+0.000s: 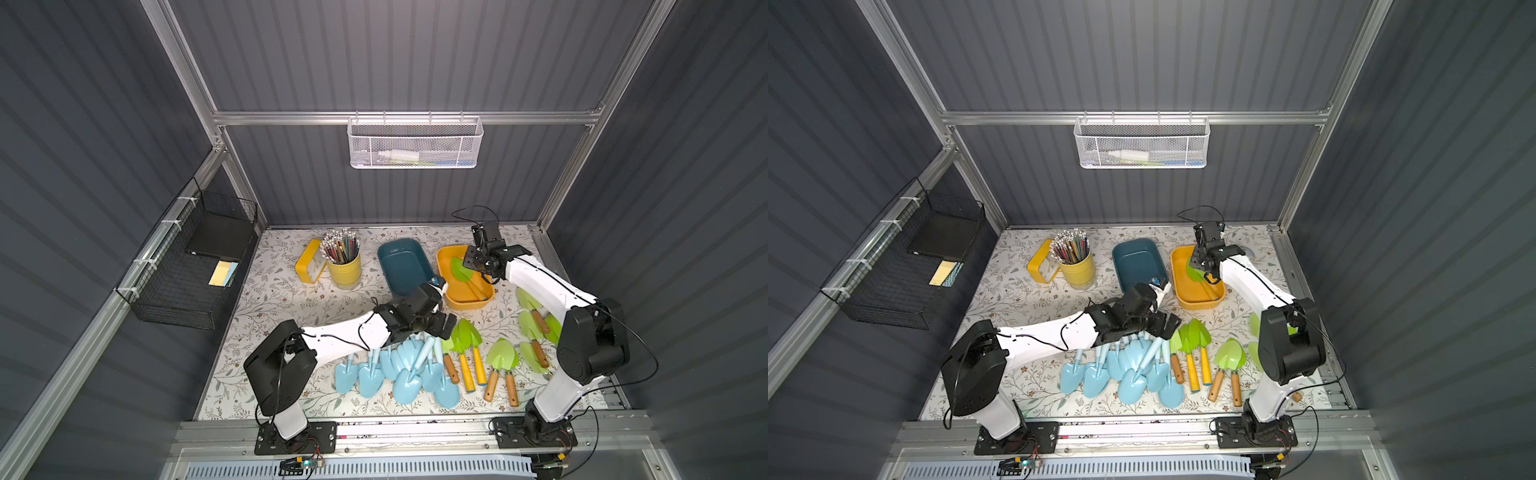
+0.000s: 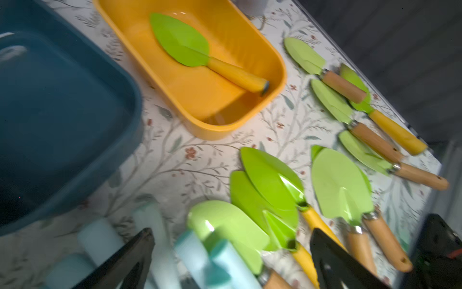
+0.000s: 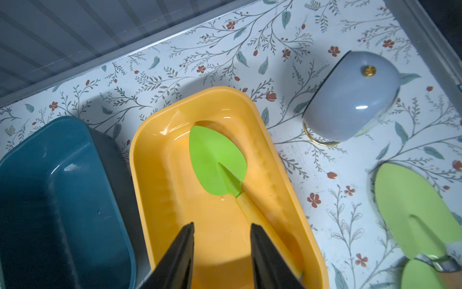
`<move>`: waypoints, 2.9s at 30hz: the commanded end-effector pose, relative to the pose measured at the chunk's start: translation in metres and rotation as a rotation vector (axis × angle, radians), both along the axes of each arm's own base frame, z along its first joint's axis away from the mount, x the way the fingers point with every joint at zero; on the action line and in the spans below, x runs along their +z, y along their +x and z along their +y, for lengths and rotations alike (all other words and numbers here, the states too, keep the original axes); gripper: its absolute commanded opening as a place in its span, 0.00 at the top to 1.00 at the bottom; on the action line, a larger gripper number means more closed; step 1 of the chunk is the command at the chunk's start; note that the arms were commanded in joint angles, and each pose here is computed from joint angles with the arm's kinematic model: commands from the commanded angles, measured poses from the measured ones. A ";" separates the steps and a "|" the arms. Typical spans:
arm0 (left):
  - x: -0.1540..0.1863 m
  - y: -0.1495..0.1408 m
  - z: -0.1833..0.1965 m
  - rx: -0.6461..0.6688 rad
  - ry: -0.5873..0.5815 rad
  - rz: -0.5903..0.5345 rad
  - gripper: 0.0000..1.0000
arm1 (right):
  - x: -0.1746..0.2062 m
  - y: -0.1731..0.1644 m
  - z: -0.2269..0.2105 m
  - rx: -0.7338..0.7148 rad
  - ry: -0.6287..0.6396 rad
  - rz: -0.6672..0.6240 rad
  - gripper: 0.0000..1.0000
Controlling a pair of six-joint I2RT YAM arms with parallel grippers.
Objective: Sort the small shovels by color and place them into the storage box
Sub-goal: Place the shovel in the storage box, then pick up the shovel from the center of the board, then place the shovel in the storage box.
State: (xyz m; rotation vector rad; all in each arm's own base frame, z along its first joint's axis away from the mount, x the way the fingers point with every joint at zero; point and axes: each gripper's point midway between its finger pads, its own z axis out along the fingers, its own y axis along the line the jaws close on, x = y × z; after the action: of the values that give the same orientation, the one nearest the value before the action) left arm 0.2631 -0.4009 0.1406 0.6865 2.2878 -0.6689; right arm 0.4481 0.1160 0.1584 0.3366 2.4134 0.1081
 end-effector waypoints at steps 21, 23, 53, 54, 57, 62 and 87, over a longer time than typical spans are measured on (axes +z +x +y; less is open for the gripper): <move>-0.076 -0.056 0.044 0.362 0.293 0.196 0.02 | -0.022 -0.036 0.018 0.099 0.117 0.077 0.64; -0.072 -0.056 0.045 0.371 0.282 0.192 0.04 | -0.024 -0.036 0.019 0.103 0.118 0.081 0.65; -0.124 -0.077 0.077 0.413 0.442 0.296 0.72 | -0.035 -0.038 0.019 0.116 0.128 0.104 0.67; -0.123 -0.075 0.076 0.418 0.444 0.287 0.77 | -0.034 -0.038 0.018 0.113 0.130 0.102 0.67; -0.120 -0.069 0.070 0.421 0.434 0.271 0.87 | -0.033 -0.038 0.016 0.108 0.134 0.099 0.67; -0.106 -0.057 0.057 0.432 0.425 0.228 1.00 | -0.031 -0.038 0.014 0.101 0.161 0.099 0.67; 0.112 0.184 0.067 0.675 0.153 -0.189 1.00 | 0.004 -0.025 0.001 0.060 0.163 0.008 0.67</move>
State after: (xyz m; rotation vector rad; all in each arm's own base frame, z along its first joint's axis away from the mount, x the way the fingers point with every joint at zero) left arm 0.4299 -0.3396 0.2447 -0.0783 2.2495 -0.1928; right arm 0.4173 0.1195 0.1436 0.3423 2.4762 0.3321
